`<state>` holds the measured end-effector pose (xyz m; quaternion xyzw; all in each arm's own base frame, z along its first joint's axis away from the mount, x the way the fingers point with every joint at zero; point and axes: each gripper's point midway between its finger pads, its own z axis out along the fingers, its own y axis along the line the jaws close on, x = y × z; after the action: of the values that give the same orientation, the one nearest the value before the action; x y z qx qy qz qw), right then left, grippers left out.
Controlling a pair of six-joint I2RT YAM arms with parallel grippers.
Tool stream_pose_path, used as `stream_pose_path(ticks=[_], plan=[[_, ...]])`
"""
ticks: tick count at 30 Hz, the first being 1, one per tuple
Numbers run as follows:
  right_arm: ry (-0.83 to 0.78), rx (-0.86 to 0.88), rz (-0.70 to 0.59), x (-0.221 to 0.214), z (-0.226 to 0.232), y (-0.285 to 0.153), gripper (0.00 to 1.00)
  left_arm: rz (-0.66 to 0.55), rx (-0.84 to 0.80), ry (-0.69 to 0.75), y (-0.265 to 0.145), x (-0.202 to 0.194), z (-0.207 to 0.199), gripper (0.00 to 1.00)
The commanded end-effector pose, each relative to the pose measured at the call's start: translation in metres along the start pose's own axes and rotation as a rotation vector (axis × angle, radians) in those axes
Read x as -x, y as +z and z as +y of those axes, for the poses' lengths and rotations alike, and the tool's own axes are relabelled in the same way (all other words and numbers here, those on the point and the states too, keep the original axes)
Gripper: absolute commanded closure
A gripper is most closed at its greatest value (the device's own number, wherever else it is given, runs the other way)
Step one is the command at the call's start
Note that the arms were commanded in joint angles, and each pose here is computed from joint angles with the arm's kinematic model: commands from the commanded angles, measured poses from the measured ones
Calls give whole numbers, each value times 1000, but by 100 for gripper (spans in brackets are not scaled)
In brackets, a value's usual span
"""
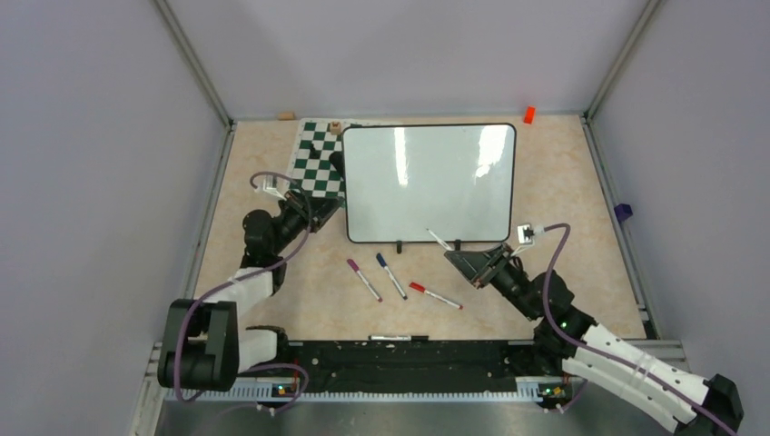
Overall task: Write a sentence on the whiteboard
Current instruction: Place the pen cap at the center of the board.
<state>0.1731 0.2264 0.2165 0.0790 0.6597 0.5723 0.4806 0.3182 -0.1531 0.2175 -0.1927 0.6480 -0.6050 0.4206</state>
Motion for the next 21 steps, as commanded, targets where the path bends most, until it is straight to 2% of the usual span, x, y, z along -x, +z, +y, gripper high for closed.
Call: stream_pose_path(ticks=[1, 2, 4, 6, 10, 13, 18, 21], plan=[[-101, -131, 19, 2, -22, -5, 100, 46, 355, 104, -22, -10, 67, 100], [-126, -151, 25, 3, -24, -5, 100, 34, 422, 160, -30, -7, 77, 100], [-185, -200, 52, 3, -30, -4, 100, 12, 616, 187, -54, -5, 107, 100], [-263, -265, 115, -1, -39, -1, 100, 19, 693, 224, -67, -5, 119, 100], [-412, -449, 330, -16, -62, 8, 100, 79, 767, 222, -84, -21, 140, 100], [-456, -472, 444, -27, -63, 17, 100, 118, 805, 211, -90, -29, 154, 100], [-412, -469, 484, -37, -61, 22, 100, 152, 821, 215, -95, -38, 164, 100], [-348, -491, 477, -40, -61, 17, 100, 159, 812, 208, -95, -41, 162, 96]])
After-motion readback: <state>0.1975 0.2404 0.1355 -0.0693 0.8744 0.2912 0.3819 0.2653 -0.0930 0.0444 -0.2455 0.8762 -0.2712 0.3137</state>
